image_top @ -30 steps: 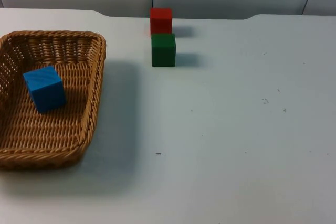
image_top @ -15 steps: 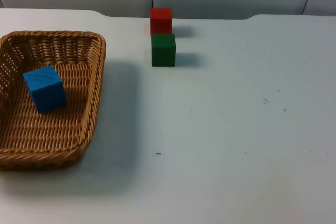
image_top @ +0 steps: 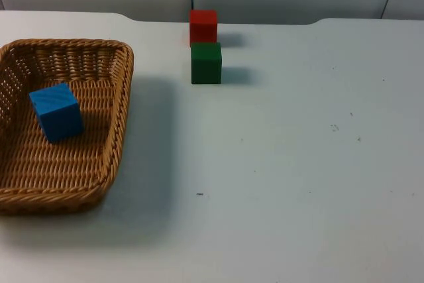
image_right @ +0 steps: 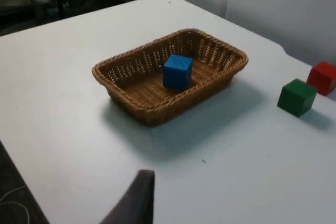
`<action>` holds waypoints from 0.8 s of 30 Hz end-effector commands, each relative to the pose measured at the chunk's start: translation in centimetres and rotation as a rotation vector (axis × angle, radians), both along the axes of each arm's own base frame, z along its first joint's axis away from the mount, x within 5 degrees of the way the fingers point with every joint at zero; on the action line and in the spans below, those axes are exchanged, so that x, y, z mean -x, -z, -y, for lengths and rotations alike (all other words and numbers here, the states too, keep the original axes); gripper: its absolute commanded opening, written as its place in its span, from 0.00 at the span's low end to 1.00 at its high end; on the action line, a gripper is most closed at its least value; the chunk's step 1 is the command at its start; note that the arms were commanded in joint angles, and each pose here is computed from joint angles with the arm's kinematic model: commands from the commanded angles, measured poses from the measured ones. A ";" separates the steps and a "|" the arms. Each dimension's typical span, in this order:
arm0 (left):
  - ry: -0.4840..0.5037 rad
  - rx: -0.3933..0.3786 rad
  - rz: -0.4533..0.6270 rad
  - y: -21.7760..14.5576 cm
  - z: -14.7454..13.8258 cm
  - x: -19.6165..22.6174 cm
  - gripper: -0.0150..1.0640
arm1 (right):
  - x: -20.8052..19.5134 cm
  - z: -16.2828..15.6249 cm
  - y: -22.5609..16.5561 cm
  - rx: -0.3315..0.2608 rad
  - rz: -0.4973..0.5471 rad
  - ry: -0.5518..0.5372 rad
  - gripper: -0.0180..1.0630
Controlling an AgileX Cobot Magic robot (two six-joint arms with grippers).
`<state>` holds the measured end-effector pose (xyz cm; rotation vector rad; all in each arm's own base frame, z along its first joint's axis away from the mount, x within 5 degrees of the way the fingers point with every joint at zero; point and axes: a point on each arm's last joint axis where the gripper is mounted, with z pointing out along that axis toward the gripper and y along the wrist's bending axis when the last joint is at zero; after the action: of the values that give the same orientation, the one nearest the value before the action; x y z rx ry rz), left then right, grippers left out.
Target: Pick up the basket with the left hand and place the blue cube into the basket with the right hand.
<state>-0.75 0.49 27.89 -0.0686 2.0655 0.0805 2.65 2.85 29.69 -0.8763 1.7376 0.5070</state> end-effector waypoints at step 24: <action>0.013 0.007 0.016 0.0 0.1 0.0 0.72 | 3.0 3.4 1.9 0.048 -0.161 0.027 0.96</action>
<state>-0.74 0.49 27.91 -0.0685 2.0637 0.0807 -0.38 -0.55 27.89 -0.8575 1.9177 0.5340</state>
